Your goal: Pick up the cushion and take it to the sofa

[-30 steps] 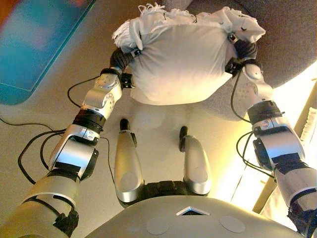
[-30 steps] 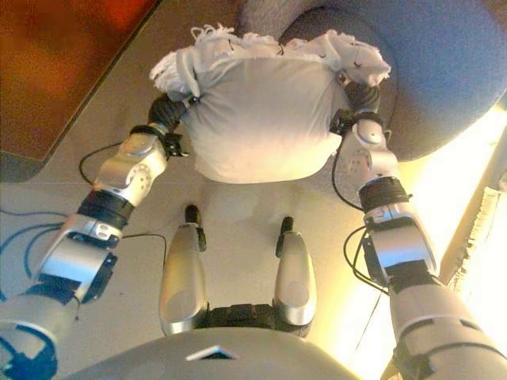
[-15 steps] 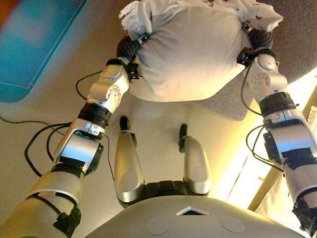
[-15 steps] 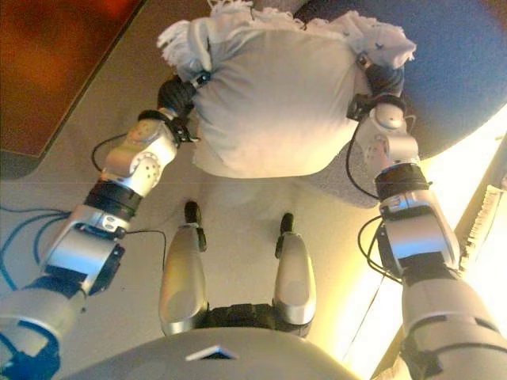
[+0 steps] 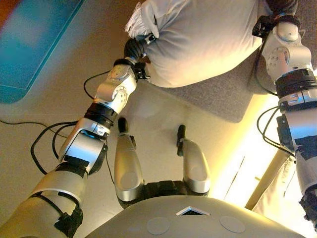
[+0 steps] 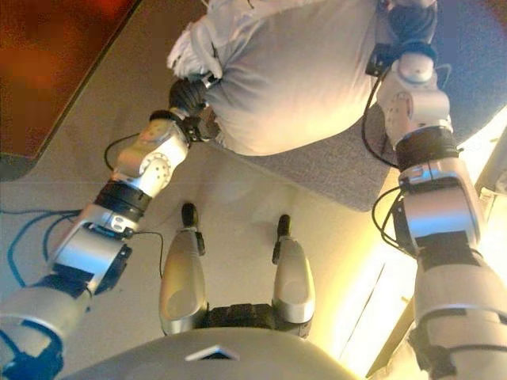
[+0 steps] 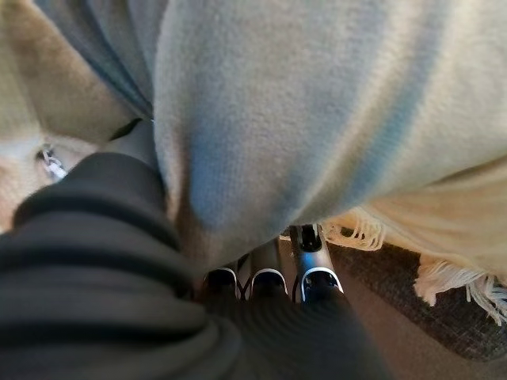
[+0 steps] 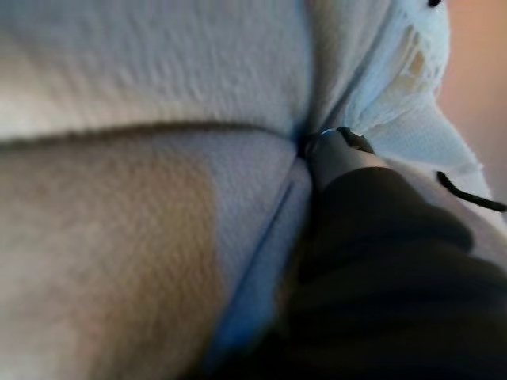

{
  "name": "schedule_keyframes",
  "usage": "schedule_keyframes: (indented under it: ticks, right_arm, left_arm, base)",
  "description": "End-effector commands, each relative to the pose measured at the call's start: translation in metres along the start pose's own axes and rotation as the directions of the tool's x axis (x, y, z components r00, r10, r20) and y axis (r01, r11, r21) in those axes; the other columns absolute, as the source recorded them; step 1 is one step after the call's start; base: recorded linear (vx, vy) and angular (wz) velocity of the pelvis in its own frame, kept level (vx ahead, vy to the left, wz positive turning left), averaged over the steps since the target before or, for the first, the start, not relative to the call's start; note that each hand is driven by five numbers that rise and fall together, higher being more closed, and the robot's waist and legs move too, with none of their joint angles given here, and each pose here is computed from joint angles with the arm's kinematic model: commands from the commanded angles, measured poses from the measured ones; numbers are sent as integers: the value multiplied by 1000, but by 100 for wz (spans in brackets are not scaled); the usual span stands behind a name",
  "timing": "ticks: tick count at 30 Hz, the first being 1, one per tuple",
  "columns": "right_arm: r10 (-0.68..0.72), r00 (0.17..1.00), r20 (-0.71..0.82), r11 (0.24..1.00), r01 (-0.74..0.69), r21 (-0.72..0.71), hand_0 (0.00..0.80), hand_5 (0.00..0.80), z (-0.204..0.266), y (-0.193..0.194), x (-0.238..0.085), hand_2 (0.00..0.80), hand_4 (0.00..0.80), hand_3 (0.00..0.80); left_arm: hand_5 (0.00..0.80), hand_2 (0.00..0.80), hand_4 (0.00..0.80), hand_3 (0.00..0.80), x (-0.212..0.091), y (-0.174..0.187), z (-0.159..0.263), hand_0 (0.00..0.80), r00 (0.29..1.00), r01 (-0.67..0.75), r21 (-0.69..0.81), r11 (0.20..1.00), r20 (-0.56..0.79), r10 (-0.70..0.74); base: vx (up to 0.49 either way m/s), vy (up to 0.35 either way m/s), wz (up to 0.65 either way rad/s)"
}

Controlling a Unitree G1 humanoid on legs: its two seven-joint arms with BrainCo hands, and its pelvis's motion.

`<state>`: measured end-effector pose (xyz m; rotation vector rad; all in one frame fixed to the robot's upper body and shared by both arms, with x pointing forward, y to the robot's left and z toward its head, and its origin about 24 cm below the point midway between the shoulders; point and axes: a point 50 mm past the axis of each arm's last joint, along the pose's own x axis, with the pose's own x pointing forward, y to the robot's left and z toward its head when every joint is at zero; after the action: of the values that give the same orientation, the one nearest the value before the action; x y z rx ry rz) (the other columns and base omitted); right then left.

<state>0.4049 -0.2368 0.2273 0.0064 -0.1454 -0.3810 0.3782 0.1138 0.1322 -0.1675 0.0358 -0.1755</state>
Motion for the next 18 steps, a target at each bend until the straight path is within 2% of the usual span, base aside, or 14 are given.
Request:
schedule_keyframes:
  ticks: [1,5,6,7,8,18]
  right_arm:
    - [-7,977,213,999,0,32,800,800,62,10,2,800,800,800]
    - [-6,988,154,1000,7,-4,800,800,61,11,5,800,800,800]
    - [3,994,111,1000,-2,-11,0,0,57,12,7,0,0,0]
    - [1,995,100,1000,0,-14,0,0,56,12,8,0,0,0]
    - [13,996,87,1000,-11,-15,0,0,54,11,9,0,0,0]
    - [-4,998,65,1000,2,28,0,0,51,0,13,0,0,0]
  left_arm:
    - [800,800,800,800,6,-56,43,800,965,197,-56,979,190,-183]
    - [800,800,800,800,6,-63,39,800,965,221,-43,974,154,-212]
    - [712,712,712,712,7,-65,39,712,966,222,-41,974,143,-215]
    - [414,414,414,414,7,-66,39,414,967,222,-36,974,139,-215]
    - [0,0,0,0,8,-65,39,0,970,210,-29,977,132,-205]
    - [0,0,0,0,8,-55,49,0,973,164,-71,984,178,-149]
  base:
    - [0,0,0]
    - [-8,0,0]
    - [0,0,0]
    - [0,0,0]
    - [0,0,0]
    - [0,0,0]
